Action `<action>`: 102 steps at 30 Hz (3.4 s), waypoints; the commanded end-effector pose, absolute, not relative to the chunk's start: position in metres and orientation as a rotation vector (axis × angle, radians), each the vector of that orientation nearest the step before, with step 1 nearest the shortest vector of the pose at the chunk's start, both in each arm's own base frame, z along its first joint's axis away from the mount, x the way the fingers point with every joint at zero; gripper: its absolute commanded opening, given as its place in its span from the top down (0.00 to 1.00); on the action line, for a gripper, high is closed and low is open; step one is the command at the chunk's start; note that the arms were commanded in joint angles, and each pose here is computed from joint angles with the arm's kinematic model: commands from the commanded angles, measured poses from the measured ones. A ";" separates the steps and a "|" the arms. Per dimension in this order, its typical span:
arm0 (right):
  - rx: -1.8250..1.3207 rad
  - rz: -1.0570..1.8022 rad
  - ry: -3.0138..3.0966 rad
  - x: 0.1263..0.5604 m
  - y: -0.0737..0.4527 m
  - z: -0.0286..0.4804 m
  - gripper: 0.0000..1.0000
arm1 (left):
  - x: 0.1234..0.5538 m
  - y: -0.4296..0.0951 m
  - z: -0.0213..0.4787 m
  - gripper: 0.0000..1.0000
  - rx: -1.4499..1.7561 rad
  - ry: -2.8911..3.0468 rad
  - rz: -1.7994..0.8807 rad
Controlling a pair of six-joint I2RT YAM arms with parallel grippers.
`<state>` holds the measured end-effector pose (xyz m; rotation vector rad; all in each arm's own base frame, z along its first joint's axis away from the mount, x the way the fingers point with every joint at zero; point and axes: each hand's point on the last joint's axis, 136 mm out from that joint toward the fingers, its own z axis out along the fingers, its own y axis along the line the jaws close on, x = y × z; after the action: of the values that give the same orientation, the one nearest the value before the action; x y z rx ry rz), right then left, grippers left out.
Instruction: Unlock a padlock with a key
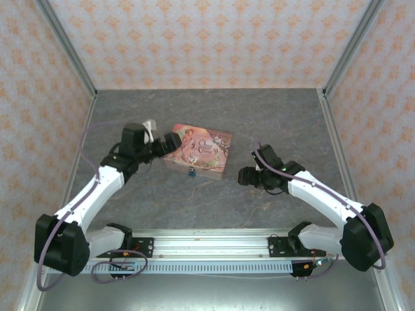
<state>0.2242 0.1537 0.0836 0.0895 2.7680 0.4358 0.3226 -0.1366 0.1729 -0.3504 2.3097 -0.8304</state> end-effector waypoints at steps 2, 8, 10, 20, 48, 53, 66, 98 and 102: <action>0.113 0.301 2.866 0.213 0.139 0.058 0.34 | 0.301 -0.138 0.162 0.00 -0.423 2.284 -0.841; 0.067 0.257 2.918 0.223 0.146 0.040 0.37 | 0.280 -0.139 0.157 0.00 -0.426 2.281 -0.868; 0.055 0.248 2.934 0.225 0.148 0.039 0.39 | 0.275 -0.138 0.152 0.00 -0.434 2.289 -0.866; 0.038 0.220 3.015 0.218 0.149 0.025 0.50 | 0.267 -0.132 0.149 0.00 -0.461 2.272 -0.857; 0.019 0.215 3.076 0.205 0.146 0.014 0.83 | 0.269 -0.131 0.157 0.00 -0.473 2.261 -0.854; 0.019 0.239 3.064 0.206 0.149 0.018 0.89 | 0.269 -0.131 0.157 0.00 -0.473 2.259 -0.852; -0.036 0.415 2.905 0.222 0.166 0.049 0.99 | 0.273 -0.142 0.173 0.00 -0.457 2.209 -0.955; -0.587 1.438 1.925 0.215 0.274 0.293 1.00 | 0.259 -0.281 0.300 0.46 0.197 1.900 -1.528; -0.584 1.461 1.921 0.213 0.275 0.294 1.00 | 0.257 -0.291 0.299 0.52 0.215 1.904 -1.548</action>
<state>0.2169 0.2699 0.2679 -0.5405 2.0205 1.4047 0.2582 -0.2831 0.2692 0.1458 2.0091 -1.5149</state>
